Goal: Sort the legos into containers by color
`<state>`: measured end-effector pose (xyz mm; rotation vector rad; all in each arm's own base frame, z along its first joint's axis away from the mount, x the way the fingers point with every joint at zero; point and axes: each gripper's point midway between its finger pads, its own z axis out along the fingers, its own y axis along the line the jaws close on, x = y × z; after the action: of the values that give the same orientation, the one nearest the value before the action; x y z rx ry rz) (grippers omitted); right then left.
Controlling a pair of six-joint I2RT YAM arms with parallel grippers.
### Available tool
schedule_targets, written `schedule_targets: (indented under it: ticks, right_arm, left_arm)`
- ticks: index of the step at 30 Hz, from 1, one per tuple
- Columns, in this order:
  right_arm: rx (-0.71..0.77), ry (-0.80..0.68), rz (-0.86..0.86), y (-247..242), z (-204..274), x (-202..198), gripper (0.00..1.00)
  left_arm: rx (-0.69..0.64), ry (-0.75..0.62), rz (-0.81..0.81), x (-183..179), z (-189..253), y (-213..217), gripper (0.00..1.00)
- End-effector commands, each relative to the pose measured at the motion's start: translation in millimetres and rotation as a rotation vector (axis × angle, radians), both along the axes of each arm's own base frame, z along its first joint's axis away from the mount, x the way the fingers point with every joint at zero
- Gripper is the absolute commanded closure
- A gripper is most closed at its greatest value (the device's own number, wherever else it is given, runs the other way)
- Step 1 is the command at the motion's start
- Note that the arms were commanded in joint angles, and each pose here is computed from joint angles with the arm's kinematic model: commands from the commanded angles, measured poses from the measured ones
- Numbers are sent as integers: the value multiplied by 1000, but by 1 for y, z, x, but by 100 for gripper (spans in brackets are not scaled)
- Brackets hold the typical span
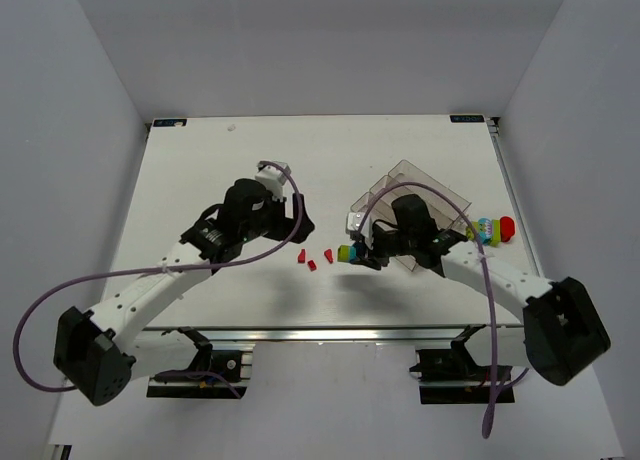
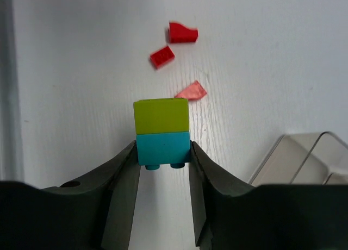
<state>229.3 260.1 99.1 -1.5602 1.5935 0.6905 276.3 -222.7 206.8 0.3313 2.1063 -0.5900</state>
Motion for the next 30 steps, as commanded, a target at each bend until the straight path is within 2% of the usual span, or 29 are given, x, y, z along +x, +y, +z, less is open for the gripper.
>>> schedule_targets:
  ticks: [1,6,16,30]
  right_arm:
    - [100,-58,147,6,39,-19,92]
    - [124,-60,162,2,68,-24,100]
    - [103,-162,85,-7,79,-9,100]
    - [107,-175,-18,-6,85,10,100]
  left_arm:
    - [-160,178,-111,-18,-6,-39,7]
    - [-238,272,-127,-21,7,-59,13]
    - [-383,392,-191,-28,12,-91,15]
    - [-434,491,-232,-35,-5,-108,21]
